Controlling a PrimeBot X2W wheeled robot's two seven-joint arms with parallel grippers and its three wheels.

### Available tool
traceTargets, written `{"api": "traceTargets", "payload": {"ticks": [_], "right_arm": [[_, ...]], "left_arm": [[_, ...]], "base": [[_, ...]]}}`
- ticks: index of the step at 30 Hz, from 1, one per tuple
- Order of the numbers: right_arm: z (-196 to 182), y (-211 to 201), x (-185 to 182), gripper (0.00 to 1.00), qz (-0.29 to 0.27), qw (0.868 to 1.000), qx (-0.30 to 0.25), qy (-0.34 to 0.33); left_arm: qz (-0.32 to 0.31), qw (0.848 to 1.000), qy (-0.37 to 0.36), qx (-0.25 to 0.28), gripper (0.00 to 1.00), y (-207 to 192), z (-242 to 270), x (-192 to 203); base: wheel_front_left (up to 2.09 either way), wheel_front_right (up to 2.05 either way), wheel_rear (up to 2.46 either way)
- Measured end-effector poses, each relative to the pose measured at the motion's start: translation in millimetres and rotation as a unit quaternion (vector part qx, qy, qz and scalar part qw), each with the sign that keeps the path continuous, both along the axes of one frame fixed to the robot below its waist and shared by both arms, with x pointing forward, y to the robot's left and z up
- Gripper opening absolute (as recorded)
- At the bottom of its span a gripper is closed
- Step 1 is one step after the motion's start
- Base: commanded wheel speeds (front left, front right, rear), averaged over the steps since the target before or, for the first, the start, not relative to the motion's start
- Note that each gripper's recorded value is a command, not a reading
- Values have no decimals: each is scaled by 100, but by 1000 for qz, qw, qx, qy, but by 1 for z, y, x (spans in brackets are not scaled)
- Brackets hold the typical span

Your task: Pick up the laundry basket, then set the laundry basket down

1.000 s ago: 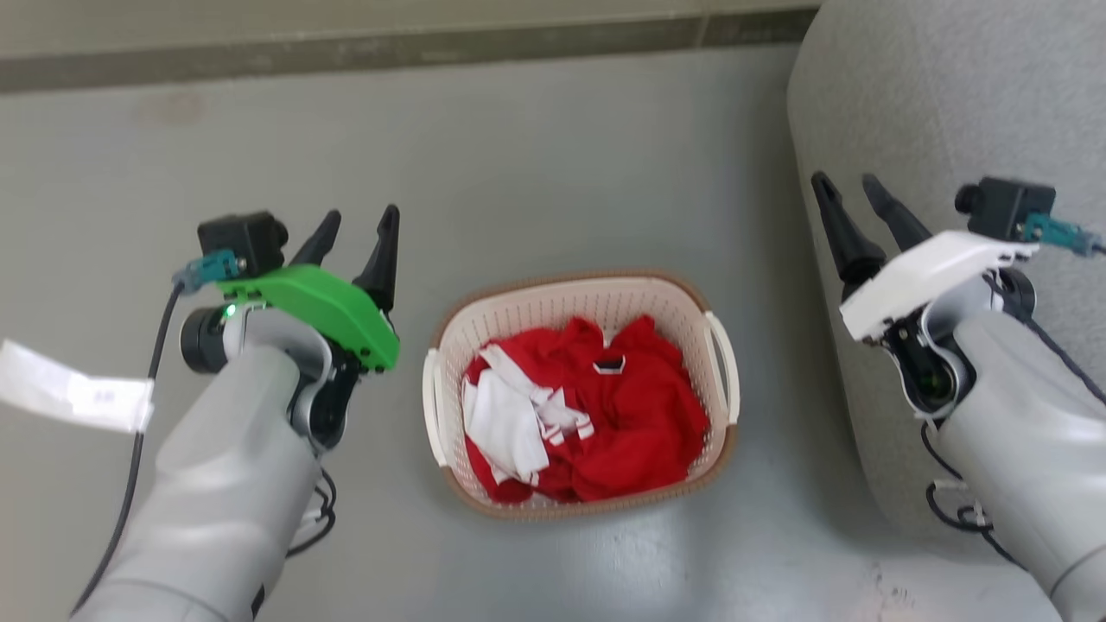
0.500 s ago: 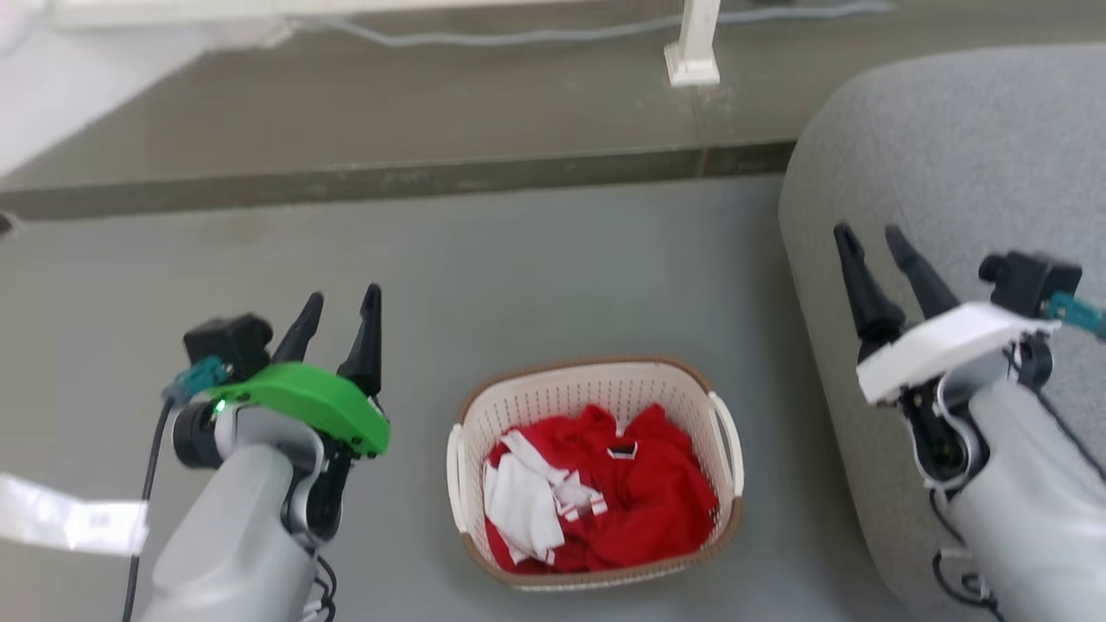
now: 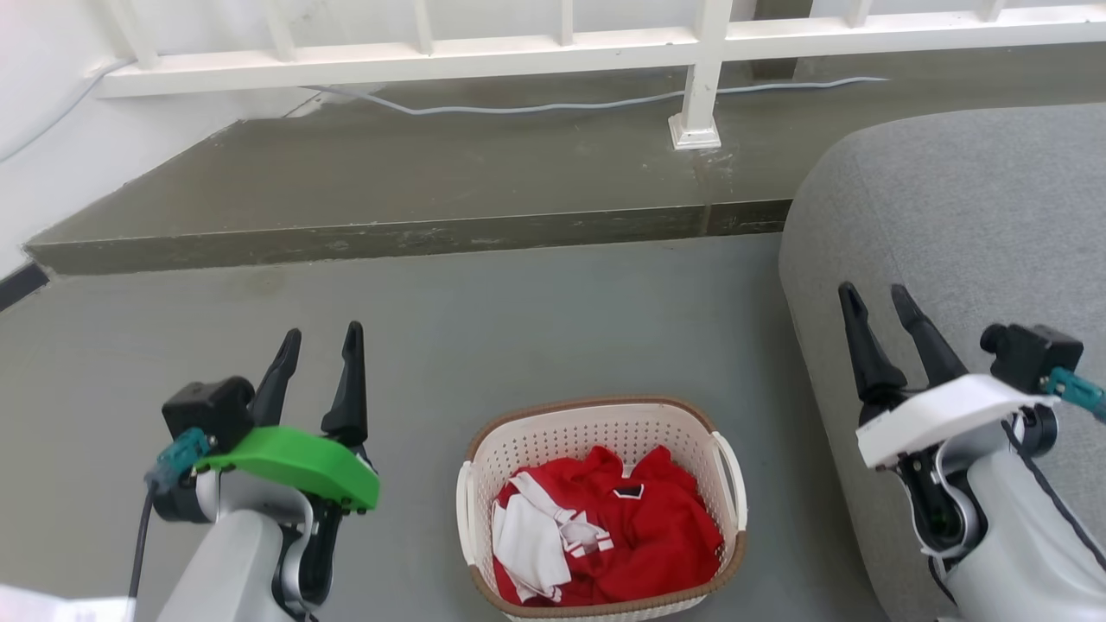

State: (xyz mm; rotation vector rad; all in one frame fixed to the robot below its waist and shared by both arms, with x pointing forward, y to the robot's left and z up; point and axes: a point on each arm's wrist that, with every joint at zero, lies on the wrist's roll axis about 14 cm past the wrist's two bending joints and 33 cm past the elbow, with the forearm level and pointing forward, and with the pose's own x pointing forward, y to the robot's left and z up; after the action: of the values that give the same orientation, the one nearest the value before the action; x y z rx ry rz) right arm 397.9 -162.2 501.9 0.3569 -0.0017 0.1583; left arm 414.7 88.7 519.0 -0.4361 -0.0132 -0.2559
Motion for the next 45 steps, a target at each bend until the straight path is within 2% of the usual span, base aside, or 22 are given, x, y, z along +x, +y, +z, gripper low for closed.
{"api": "traceTargets", "payload": {"ticks": [18, 45], "right_arm": [[-8, -1, -20, 100, -6, 999, -34, -2], [-13, -3, -29, 100, -21, 999, -35, 2]], "left_arm": [[23, 1000, -10, 7, 100, 7, -3, -23], [15, 999, -9, 27, 100, 4, -12, -36]], "base": [[0, 0, 0], [0, 0, 0]]}}
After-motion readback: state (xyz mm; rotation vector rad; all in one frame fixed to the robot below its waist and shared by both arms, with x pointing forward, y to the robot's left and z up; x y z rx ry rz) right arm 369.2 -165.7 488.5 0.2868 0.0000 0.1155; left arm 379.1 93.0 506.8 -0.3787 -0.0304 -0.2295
